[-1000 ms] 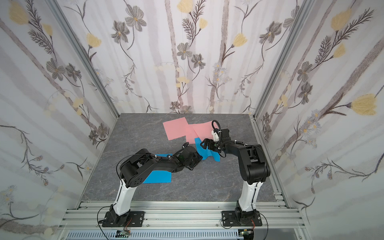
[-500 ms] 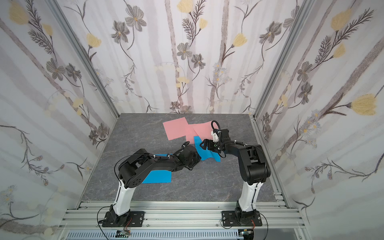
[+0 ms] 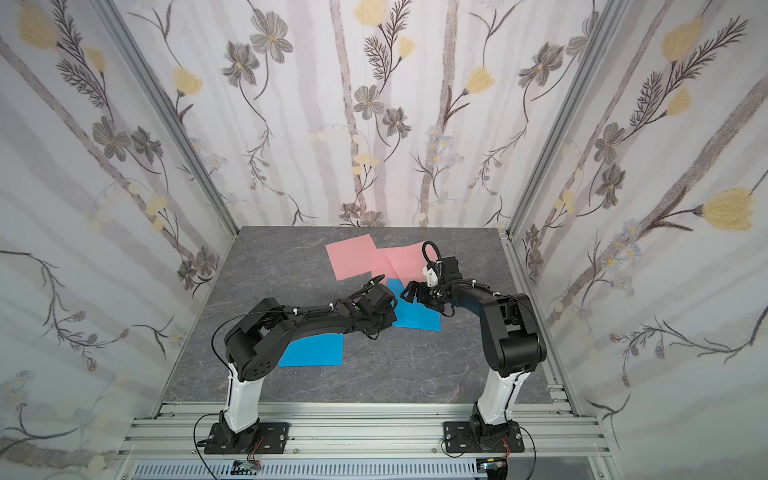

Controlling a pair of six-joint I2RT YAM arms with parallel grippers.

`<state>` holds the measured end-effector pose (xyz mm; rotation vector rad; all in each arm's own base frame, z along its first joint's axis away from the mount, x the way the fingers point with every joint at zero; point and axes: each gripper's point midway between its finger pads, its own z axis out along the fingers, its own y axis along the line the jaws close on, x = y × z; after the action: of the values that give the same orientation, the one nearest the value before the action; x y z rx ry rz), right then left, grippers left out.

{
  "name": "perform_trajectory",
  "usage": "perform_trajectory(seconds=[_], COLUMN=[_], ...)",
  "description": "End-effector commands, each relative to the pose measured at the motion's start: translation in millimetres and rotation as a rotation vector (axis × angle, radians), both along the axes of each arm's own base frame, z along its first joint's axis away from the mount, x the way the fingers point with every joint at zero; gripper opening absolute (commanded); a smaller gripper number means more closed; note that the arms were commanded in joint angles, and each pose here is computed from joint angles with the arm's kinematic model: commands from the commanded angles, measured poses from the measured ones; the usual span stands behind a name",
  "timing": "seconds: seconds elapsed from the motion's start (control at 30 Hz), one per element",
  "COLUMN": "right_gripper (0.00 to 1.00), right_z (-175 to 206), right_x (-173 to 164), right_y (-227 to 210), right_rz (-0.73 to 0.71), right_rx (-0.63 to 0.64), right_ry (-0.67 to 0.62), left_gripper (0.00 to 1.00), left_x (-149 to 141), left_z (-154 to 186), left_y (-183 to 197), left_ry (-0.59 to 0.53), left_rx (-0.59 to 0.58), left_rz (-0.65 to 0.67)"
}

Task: Sort the scattered colored papers by color
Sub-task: Pick up the colored paper from the center of the board.

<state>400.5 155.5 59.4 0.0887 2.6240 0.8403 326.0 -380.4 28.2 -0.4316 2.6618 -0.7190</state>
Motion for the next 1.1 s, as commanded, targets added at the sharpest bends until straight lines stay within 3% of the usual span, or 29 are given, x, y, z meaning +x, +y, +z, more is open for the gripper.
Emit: perform_trajectory(seconds=[0.0,0.23,0.37,0.6,0.8,1.07], right_gripper=[1.00,1.00,1.00,1.00,1.00,1.00], right_z=[14.6,51.8,64.1,55.0,50.4,47.6], right_x=[-1.5,2.5,-0.2,-8.4,-12.2,-13.8], right_y=[-2.0,-6.2,-20.8,-27.2,-28.2,-27.6], right_rz=[0.007,0.009,-0.012,-0.016,-0.015,-0.013], right_rx=[-0.016,-0.039,-0.122,-0.149,-0.153,-0.149], right_ry=[-0.011,-0.085,-0.130,-0.114,-0.106,-0.101], left_gripper=[0.00,0.00,0.00,0.00,0.00,0.00], left_x=[2.1,3.5,4.9,-5.3,-26.1,-55.3], left_z=[4.0,10.7,38.5,91.4,103.1,120.8], left_y=[5.5,1.9,-1.8,10.5,49.0,120.5], left_ry=[-0.021,-0.032,-0.063,-0.075,-0.084,-0.124], left_rx=[0.039,0.025,0.032,0.073,0.108,0.122], left_rz=[-0.012,-0.023,-0.071,-0.122,-0.077,0.104])
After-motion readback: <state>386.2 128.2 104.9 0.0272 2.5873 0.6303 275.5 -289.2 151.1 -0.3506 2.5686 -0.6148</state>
